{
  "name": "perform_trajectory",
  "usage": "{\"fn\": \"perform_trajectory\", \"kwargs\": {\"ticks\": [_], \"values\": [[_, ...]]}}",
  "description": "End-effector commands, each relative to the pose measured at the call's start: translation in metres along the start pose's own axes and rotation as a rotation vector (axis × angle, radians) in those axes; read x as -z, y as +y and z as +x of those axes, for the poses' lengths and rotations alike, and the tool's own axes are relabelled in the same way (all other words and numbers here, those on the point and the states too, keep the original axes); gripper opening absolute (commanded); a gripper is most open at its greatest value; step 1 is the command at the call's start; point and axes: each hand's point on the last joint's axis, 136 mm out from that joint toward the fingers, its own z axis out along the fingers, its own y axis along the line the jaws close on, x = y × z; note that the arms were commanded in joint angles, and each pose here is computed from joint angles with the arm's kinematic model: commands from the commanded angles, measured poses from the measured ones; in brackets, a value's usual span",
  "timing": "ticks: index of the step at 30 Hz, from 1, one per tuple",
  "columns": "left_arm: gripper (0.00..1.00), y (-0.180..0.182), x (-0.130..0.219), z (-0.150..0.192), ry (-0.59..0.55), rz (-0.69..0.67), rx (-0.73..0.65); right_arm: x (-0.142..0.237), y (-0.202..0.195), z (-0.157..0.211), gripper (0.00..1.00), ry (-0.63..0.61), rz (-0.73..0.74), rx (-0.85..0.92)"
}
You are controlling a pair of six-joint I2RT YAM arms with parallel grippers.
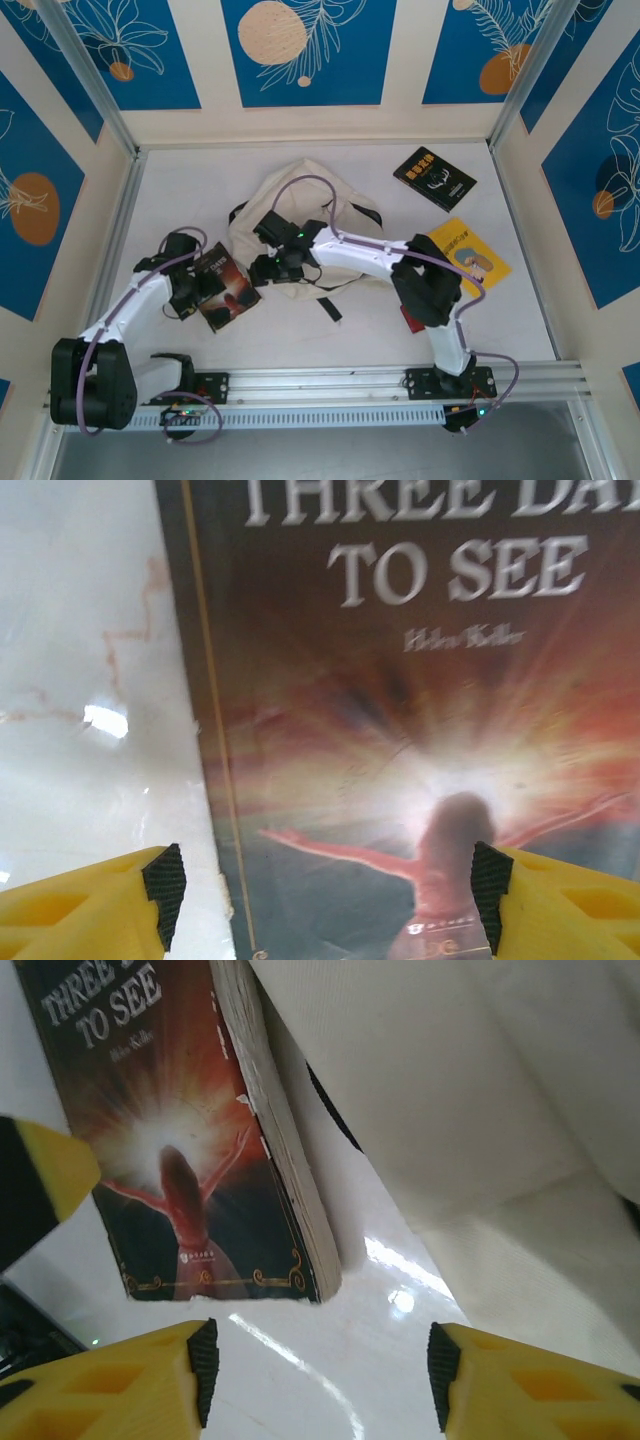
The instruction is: Pack books, pencil case, and school supplies into a backpack
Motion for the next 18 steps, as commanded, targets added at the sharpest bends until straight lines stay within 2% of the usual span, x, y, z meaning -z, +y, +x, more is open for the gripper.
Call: {"fn": "perform_trajectory", "kwargs": {"ticks": [1, 6, 18], "values": [[0.77, 0.001, -0.001, 0.004, 0.010, 0.031, 0.047, -0.010, 0.007, 0.010, 0.54, 0.099, -0.024, 0.078], [0.79, 0.006, -0.008, 0.013, 0.032, 0.039, 0.052, -0.030, 0.010, 0.015, 0.49, 0.175, -0.031, 0.104], [0.78, -0.001, -0.023, 0.028, 0.111, 0.094, 0.033, -0.052, -0.009, 0.022, 0.36, 0.240, 0.032, 0.066]]}}
